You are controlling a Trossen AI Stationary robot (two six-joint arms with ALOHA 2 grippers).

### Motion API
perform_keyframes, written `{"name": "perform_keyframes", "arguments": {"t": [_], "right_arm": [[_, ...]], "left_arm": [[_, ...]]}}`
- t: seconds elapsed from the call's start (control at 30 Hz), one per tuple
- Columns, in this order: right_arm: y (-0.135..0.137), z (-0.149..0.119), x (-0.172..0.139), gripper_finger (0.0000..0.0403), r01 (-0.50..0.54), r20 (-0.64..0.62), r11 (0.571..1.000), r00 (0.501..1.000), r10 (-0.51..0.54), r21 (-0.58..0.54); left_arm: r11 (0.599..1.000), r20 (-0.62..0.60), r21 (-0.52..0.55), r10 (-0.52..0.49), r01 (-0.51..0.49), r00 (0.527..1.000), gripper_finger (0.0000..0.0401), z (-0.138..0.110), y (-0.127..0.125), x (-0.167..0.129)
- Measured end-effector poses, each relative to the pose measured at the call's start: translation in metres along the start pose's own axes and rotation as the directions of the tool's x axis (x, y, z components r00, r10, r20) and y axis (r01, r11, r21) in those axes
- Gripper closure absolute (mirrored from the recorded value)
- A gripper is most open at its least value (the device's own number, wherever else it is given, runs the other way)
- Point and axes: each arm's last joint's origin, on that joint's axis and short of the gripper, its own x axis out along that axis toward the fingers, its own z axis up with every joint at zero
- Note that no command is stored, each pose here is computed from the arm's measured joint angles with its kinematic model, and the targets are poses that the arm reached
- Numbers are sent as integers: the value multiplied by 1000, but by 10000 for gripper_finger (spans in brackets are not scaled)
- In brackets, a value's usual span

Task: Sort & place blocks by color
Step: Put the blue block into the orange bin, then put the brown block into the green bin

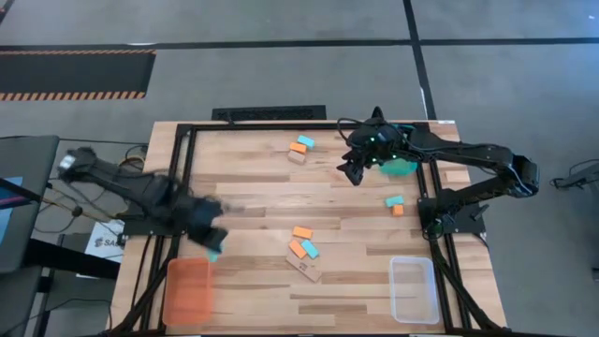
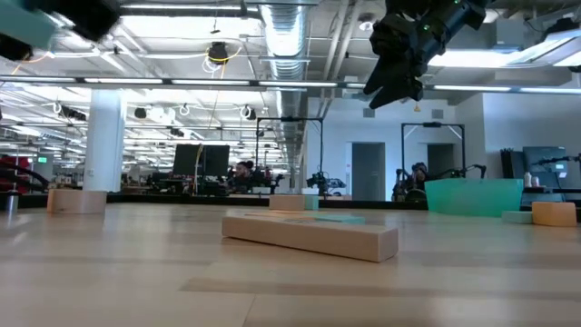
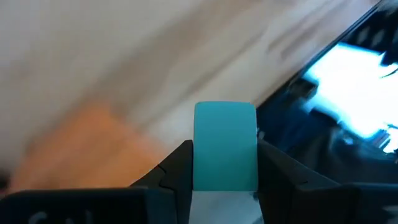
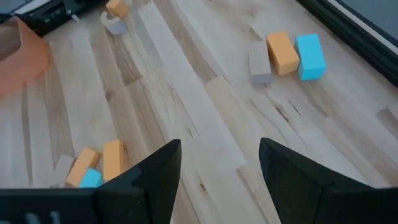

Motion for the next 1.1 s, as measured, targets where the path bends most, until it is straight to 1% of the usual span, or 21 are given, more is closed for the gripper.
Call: {"name": "perform_keyframes", "arguments": {"t": [0.07,0.13,0.27,0.33,0.43,0.53,0.77,0.83,0.9,1.03,1.1], "right_arm": [[0,0,0,165,-1,3,1000,1000,1,-21],[0,0,0,165,0,3,1000,1000,1,-31],[-2,1,0,165,4,9,1000,1000,-3,-30],[-3,2,0,165,7,14,999,1000,-6,-33],[-6,2,-1,165,14,17,1000,1000,-14,-26],[-6,2,-1,165,14,17,1000,1000,-14,-26],[-5,2,-1,165,14,14,1000,1000,-13,-26],[-5,2,-1,165,14,12,1000,1000,-14,-26],[-5,1,-1,165,16,1,1000,1000,-16,-25],[-6,-1,-1,165,19,-15,1000,1000,-19,-22],[-6,-1,-1,165,19,-16,1000,1000,-19,-24]], "left_arm": [[998,-50,-32,49,-51,998,296,-18,0,9],[989,-90,-71,120,-126,989,295,-32,5,21],[952,-172,-118,262,-284,950,293,-49,17,47],[934,-193,-125,308,-334,932,294,-53,21,58],[910,-207,-161,348,-382,915,295,-52,26,74],[893,-200,-168,384,-417,902,293,-50,28,87],[847,-207,-133,484,-515,850,289,-47,33,107],[848,-215,-103,492,-520,844,277,-47,33,110],[852,-228,-68,493,-519,840,256,-47,32,111],[857,-250,-43,488,-513,836,200,-46,31,108],[866,-252,-31,476,-499,842,173,-45,31,106]]}}
